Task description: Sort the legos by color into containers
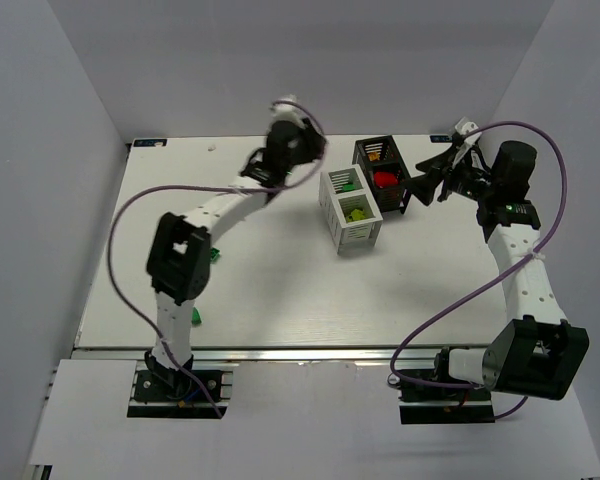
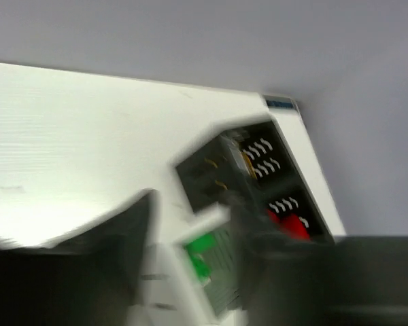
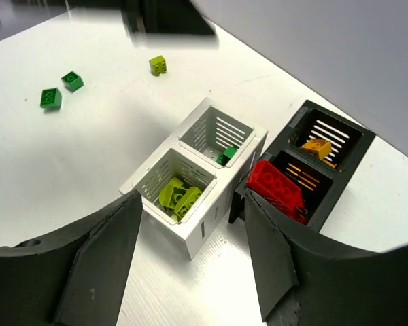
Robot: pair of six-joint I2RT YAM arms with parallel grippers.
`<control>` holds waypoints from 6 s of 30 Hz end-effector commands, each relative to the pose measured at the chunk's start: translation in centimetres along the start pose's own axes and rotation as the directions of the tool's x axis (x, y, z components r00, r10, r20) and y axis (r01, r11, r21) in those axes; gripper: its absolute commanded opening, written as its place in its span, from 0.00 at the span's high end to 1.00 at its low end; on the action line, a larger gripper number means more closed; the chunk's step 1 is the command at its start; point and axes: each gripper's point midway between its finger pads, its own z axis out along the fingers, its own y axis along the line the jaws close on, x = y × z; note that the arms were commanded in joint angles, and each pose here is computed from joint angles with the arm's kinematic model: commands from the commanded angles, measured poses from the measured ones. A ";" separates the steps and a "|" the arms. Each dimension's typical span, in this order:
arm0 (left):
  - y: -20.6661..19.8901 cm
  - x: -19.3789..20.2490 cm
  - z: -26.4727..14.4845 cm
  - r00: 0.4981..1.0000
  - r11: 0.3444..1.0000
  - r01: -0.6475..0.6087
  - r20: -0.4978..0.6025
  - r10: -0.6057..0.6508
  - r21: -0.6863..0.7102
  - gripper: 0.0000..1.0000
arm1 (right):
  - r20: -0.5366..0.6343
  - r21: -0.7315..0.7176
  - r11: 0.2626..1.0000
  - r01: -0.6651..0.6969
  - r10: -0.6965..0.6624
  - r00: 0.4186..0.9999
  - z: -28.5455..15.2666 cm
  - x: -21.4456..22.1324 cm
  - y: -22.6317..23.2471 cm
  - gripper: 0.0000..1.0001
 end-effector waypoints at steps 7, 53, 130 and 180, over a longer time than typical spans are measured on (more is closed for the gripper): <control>21.6 -2.5 -7.3 0.952 0.879 0.080 -0.226 -0.207 -0.469 0.12 | -0.008 -0.075 0.997 0.019 -0.019 1.000 0.7 0.2 0.1 0.32; 30.2 4.7 -1.7 0.899 0.825 -0.300 -0.432 0.076 -0.478 0.50 | -0.072 -0.093 0.995 -0.039 0.033 0.997 1.5 2.8 -0.6 0.32; 5.6 1.5 -21.8 0.977 0.948 0.134 -0.120 -0.175 -0.289 0.54 | -0.151 -0.396 0.906 0.150 -0.226 0.963 5.1 4.1 10.7 0.45; 16.6 -3.8 -46.6 0.909 0.647 0.417 0.310 -0.280 -0.639 0.02 | -0.382 -0.259 0.963 0.073 -0.172 0.908 39.2 20.2 34.3 0.26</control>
